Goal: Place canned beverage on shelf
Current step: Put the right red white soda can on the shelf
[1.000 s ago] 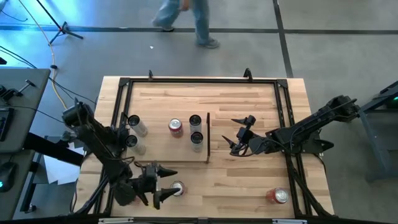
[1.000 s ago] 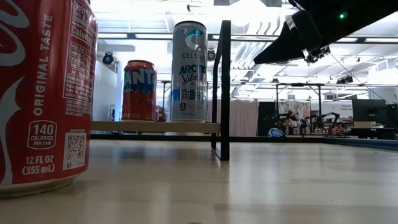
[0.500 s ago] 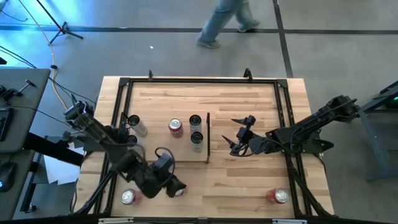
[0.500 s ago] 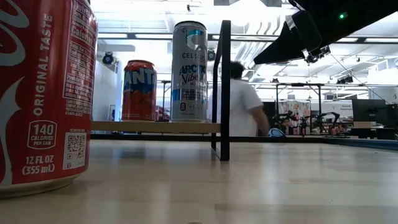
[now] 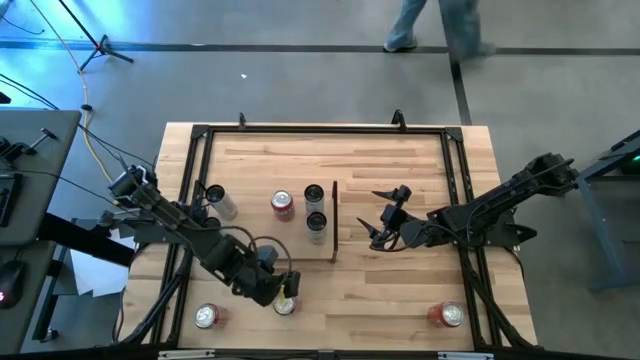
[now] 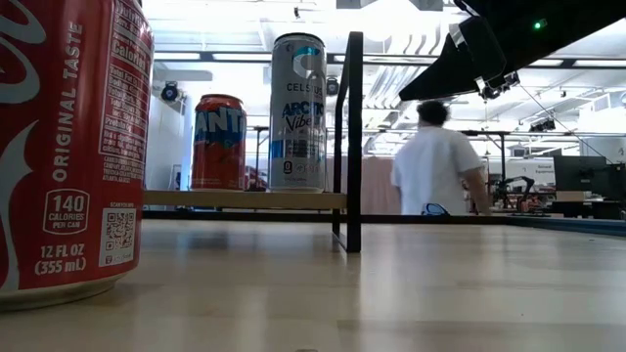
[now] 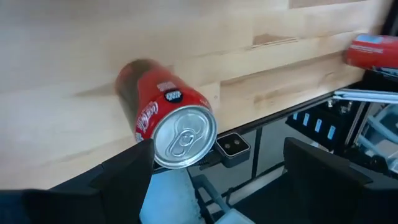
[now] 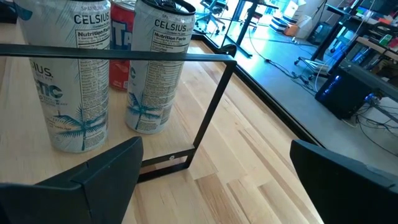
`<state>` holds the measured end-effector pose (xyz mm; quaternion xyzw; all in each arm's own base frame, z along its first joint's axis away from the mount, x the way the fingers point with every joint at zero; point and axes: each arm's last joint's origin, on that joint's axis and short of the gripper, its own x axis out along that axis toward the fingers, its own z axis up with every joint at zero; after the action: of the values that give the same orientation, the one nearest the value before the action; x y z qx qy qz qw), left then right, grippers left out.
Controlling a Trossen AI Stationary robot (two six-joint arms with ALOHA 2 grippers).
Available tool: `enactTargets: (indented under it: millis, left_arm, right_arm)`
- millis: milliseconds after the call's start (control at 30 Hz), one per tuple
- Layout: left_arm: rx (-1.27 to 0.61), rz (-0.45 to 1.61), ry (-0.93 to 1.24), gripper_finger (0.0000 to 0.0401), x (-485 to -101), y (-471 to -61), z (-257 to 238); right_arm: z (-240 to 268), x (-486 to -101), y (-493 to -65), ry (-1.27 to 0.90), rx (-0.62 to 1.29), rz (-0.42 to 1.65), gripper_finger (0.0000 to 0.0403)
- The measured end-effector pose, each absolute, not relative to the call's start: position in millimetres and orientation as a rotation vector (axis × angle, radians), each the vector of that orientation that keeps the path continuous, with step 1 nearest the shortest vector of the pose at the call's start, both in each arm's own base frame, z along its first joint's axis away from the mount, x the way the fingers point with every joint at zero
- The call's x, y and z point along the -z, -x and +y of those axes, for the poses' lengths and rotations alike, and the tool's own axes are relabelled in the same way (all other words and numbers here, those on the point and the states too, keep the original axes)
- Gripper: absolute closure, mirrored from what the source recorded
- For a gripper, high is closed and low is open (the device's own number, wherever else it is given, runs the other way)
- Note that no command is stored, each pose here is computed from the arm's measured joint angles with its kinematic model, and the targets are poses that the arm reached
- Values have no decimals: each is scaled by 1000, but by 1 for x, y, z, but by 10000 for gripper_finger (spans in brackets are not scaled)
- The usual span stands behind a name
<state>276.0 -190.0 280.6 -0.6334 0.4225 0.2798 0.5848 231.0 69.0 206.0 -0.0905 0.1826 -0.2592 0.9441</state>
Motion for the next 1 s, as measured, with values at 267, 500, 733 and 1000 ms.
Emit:
enactTargets:
  millis: [267, 500, 733, 1000]
  left_arm:
    - [-703, 1045, 1559, 70, -271, -283, -193]
    - [-731, 1068, 1603, 70, -270, -282, -194]
    - [-669, 1129, 1608, 70, -255, -295, -205]
    - [-707, 1160, 1604, 70, -254, -292, -204]
  right_arm:
    - [69, -206, -231, 185, 528, 372, 9]
    - [69, -206, -231, 185, 528, 372, 9]
    - [69, -206, -231, 184, 529, 372, 9]
    - [69, -206, -231, 185, 529, 372, 9]
